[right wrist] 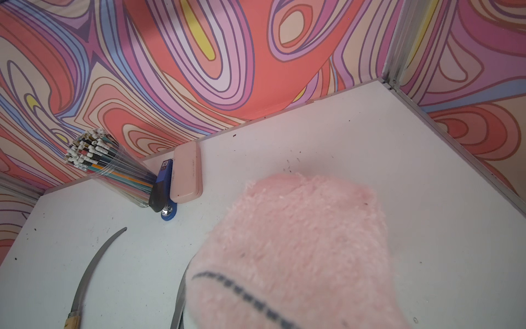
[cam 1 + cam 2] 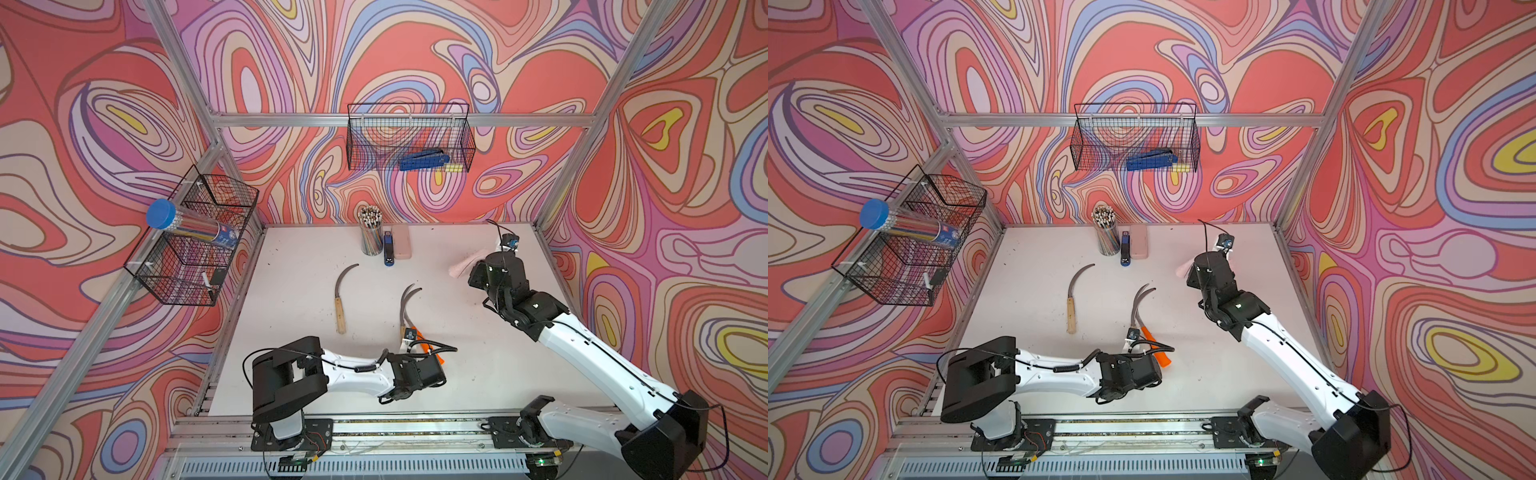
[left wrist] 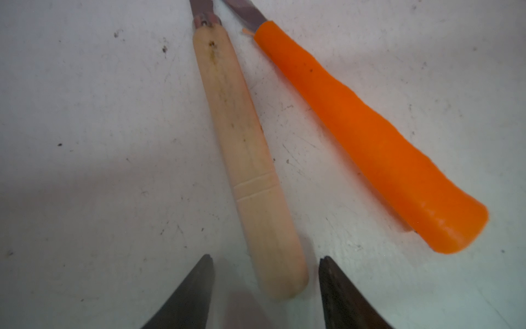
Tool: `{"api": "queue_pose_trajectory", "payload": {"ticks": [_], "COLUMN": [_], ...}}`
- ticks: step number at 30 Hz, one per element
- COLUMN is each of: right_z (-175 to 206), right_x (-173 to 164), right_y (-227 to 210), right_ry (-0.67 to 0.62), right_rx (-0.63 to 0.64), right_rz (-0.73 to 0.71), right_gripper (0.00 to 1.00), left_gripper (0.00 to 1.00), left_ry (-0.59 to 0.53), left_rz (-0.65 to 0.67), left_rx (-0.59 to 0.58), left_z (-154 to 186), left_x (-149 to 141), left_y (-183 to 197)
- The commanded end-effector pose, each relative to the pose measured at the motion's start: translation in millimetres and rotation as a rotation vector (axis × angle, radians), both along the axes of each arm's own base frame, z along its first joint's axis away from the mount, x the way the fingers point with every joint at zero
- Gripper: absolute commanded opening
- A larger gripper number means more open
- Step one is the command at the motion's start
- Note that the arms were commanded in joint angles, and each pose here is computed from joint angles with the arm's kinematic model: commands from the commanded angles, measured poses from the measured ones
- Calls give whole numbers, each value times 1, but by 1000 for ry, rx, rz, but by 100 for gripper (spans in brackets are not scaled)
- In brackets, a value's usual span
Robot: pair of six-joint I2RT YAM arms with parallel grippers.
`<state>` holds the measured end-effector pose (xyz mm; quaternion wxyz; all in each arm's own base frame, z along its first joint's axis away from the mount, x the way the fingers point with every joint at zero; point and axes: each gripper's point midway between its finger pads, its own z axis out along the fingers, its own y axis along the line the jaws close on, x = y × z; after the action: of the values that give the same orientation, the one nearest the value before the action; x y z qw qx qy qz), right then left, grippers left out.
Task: Wipe small sickles with rags
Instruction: Pick up the small sickle from the center of the board.
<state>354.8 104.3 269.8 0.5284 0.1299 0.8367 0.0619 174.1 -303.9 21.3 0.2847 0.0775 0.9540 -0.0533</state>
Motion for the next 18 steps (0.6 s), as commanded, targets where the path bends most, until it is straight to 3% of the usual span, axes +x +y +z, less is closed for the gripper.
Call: {"api": "queue_pose_trajectory", "payload": {"ticks": [1,7,18], "right_z": [16,12,5], "right_x": [-1,1,5], "right_y": [-2,-3,-1], "right_ry": [-39,-31,-15], "right_rx": [27,14,9], "right_rz": [-6,-20,-18], "right_gripper": [0,0,0], "left_gripper": [59,46,45], "left_ry": [-44,-90,-134], "left_rz": [52,56,42], "left_rx": [58,93,65], "left_z": [-2,1,7], "left_x": [4,8,14], "left_y": [21,34,40]}}
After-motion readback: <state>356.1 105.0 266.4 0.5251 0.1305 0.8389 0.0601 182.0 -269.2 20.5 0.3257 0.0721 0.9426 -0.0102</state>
